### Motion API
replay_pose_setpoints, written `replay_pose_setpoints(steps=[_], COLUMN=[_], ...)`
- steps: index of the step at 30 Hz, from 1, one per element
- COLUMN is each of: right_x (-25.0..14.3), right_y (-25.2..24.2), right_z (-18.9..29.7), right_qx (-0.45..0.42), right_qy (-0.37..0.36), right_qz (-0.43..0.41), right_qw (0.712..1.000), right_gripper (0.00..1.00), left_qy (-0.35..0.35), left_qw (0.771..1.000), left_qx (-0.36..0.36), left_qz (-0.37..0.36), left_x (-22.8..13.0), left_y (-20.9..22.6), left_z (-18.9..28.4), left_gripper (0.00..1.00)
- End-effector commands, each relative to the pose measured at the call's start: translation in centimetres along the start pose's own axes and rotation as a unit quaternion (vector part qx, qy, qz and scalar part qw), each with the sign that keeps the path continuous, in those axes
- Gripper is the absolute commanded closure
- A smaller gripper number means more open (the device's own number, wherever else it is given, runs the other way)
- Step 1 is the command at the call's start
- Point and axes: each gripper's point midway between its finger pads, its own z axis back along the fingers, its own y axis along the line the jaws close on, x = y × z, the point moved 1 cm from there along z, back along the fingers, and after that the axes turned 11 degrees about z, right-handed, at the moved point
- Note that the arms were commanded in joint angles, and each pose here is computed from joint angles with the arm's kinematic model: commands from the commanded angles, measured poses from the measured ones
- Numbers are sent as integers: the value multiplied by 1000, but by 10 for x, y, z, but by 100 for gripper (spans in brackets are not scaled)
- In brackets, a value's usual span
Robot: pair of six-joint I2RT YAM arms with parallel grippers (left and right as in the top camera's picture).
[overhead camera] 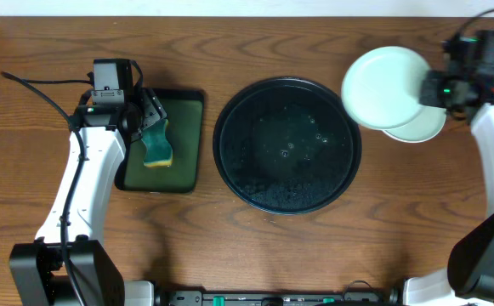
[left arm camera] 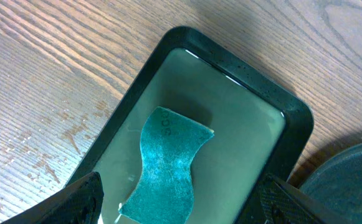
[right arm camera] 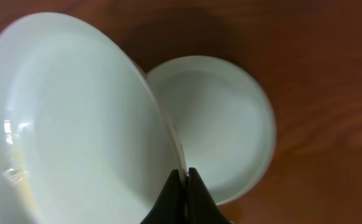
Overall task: Clean dirty plates on tray and stack at the side
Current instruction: 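Lift the second green plate with the right gripper onto the stack, then release the plate and withdraw the right gripper from the stack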
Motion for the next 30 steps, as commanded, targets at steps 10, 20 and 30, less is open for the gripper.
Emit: replay_pose_setpoints(steps=[10, 20, 30], right_x=[-50, -55, -12], right_y=[-96, -91, -62], right_z=[-78, -93, 46], right_qx=[-21, -11, -16], right_qy=[48, 57, -23], right_qz=[-182, -179, -200], right_qw=[982, 982, 979], right_gripper=[94, 40, 23], left_qy=[-2, -2, -2], left_qw=[1000, 1000, 1000], left_qx=[1, 1, 1], left_qz=[2, 2, 2], left_x=[2, 2, 2], left_y=[0, 0, 0], left_z=[1, 1, 1], left_gripper=[19, 19, 19])
